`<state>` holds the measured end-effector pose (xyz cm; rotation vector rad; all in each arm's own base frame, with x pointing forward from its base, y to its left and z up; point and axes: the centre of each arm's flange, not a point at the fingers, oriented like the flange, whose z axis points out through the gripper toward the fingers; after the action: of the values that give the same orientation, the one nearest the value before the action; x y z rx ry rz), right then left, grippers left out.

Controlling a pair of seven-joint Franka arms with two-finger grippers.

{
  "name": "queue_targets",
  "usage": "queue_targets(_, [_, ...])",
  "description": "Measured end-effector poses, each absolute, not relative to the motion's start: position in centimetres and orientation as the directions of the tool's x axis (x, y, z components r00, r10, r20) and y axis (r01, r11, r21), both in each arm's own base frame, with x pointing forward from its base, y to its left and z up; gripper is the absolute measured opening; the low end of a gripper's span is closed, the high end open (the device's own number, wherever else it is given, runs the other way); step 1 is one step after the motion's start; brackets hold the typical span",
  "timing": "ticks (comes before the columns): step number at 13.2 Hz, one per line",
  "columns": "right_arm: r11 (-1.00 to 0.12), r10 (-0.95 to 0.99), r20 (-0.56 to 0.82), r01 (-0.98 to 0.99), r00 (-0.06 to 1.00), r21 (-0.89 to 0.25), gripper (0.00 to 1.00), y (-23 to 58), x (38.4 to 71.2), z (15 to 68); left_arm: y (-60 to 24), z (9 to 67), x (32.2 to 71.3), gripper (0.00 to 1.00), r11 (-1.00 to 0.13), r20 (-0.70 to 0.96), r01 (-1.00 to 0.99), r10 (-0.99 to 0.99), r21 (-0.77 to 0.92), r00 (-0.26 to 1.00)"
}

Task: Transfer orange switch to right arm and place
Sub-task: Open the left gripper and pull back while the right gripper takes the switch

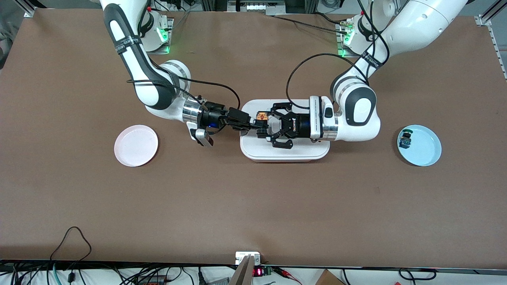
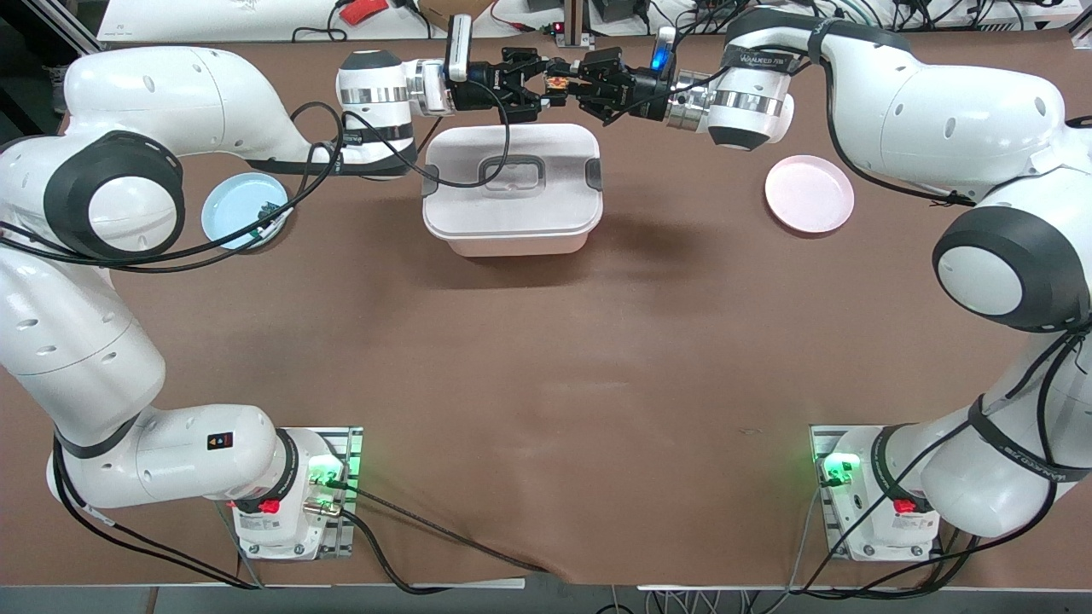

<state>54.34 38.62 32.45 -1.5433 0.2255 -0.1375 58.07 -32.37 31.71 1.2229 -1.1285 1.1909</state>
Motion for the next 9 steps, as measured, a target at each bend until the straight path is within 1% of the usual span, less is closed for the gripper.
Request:
queue_targets(4, [0.026, -0.229, -0.058, -0.053, 0.972, -0.998, 0.33, 38.6, 54.4, 32.5, -32.4, 31.7, 58.1, 0.72, -0.015, 0.997, -0.998, 0.037, 0.062, 0.061])
queue_targets(5, [0.028, -0.230, -0.056, -0.051, 0.972, -0.998, 0.33, 38.6, 54.5, 32.6, -32.4, 31.7, 58.1, 0.78, -0.015, 0.997, -0.998, 0.037, 0.062, 0.062])
queue_targets(6, [0.032, -0.233, -0.051, -0.045, 0.971, -0.998, 0.33, 38.5, 54.7, 32.9, -32.4, 31.7, 58.0, 0.89, -0.014, 0.997, -0.998, 0.037, 0.063, 0.062])
queue_targets(7, [0.036, -0.236, -0.050, -0.043, 0.970, -0.998, 0.33, 38.4, 55.0, 33.2, -32.4, 31.7, 58.0, 0.97, -0.014, 0.997, -0.998, 0.037, 0.063, 0.063])
queue_targets(8, [0.039, -0.238, -0.050, -0.041, 0.970, -0.998, 0.33, 38.3, 55.2, 33.4, -32.4, 31.7, 58.1, 1.00, -0.015, 0.997, -0.998, 0.037, 0.063, 0.063])
queue_targets(9, [0.036, -0.237, -0.047, -0.040, 0.970, -0.999, 0.33, 38.3, 55.3, 33.5, -32.3, 31.7, 58.1, 1.00, -0.016, 0.997, -0.998, 0.036, 0.064, 0.064])
